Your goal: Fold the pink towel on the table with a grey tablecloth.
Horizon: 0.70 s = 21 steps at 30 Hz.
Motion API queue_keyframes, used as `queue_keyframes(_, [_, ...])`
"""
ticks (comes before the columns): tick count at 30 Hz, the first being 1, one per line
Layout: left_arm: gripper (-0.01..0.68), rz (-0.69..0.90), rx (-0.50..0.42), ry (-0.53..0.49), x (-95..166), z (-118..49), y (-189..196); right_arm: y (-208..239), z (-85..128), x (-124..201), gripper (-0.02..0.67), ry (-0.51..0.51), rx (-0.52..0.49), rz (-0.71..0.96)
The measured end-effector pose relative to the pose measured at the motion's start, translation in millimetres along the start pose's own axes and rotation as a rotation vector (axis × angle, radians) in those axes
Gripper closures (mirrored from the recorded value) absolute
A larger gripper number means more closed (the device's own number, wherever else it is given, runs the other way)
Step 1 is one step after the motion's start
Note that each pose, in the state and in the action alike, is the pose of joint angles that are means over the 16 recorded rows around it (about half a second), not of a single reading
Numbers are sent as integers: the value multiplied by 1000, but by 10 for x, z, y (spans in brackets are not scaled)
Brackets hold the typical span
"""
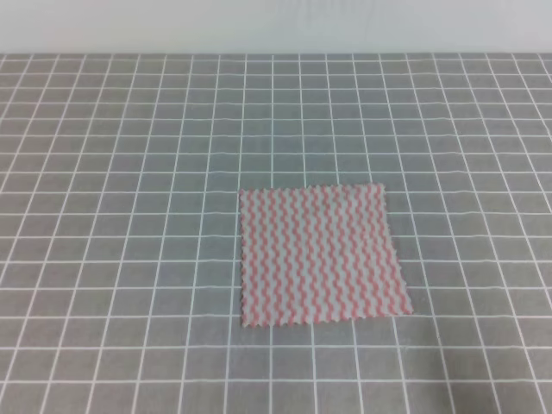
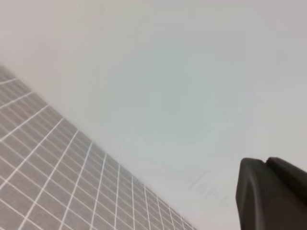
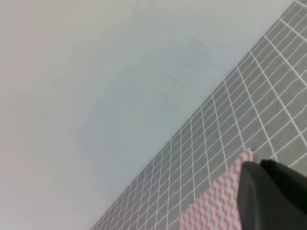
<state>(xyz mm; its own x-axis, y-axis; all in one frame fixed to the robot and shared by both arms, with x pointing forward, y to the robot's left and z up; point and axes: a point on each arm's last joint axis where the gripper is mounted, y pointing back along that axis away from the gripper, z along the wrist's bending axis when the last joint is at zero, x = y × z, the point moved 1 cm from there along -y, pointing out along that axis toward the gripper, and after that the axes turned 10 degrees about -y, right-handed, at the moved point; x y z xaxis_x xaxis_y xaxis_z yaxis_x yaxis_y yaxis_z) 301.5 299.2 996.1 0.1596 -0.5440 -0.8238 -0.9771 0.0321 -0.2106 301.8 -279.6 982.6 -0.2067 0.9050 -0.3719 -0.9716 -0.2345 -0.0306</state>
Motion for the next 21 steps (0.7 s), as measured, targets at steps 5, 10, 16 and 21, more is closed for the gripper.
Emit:
queue_keyframes(5, [673, -7, 5, 27, -15, -10, -4, -2, -5, 31, 667, 42, 10, 33])
queue_keyframes(10, [673, 18, -12, 80, -4, -2, -10, -24, 14, 43, 667, 138, 41, 72])
queue_keyframes(16, [673, 141, -75, 79, -42, -40, -55, -112, 57, 50, 666, 268, 127, 165])
queue_keyframes(21, [673, 304, -107, -34, -154, -155, -171, -260, 152, 35, 667, 375, 209, 285])
